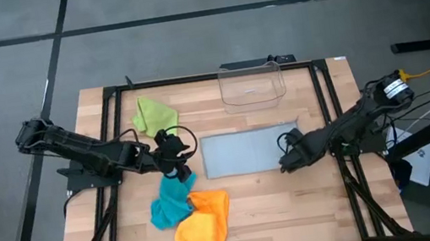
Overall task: Fold microfiber towels
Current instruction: Fold the gray microfiber
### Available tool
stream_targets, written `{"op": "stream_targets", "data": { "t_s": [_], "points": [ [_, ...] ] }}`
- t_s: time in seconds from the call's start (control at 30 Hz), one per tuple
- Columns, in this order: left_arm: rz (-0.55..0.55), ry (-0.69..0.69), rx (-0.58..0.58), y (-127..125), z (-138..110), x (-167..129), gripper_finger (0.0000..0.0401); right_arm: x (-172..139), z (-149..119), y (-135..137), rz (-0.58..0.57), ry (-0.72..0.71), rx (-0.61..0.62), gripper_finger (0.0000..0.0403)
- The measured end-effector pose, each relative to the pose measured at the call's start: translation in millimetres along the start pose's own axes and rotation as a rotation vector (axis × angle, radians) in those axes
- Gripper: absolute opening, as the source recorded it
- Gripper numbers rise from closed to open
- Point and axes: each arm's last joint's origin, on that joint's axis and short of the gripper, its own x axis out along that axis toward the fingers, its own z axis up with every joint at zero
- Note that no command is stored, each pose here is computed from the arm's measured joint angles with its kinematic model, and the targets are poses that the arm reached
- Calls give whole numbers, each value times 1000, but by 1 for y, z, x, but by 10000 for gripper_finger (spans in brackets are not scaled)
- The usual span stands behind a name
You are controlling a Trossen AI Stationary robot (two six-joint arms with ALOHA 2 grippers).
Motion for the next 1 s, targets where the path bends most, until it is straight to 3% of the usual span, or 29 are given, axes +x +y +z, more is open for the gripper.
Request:
{"op": "stream_targets", "data": {
  "t_s": [0.07,0.23,0.37,0.43,0.53,0.67,0.83,1.0],
  "points": [
    [0,0,0,0,0,0,98,-3,2,-5,-68,16,-5,129],
    [0,3,3,0,0,0,98,-20,7,-1,-69,57,-3,129],
    [2,5,21,0,-1,0,98,-45,13,16,58,32,-49,129],
    [2,6,37,0,-1,0,98,-61,16,31,191,4,-81,129],
    [2,18,57,1,-2,0,98,-85,20,54,420,-93,-170,129],
    [6,25,63,1,-3,0,98,-109,28,82,681,-369,-216,129],
    [8,28,72,1,-3,0,98,-110,34,109,717,-644,-274,129],
    [7,28,86,1,-3,0,98,-87,35,141,710,-694,-355,129]
  ]
}}
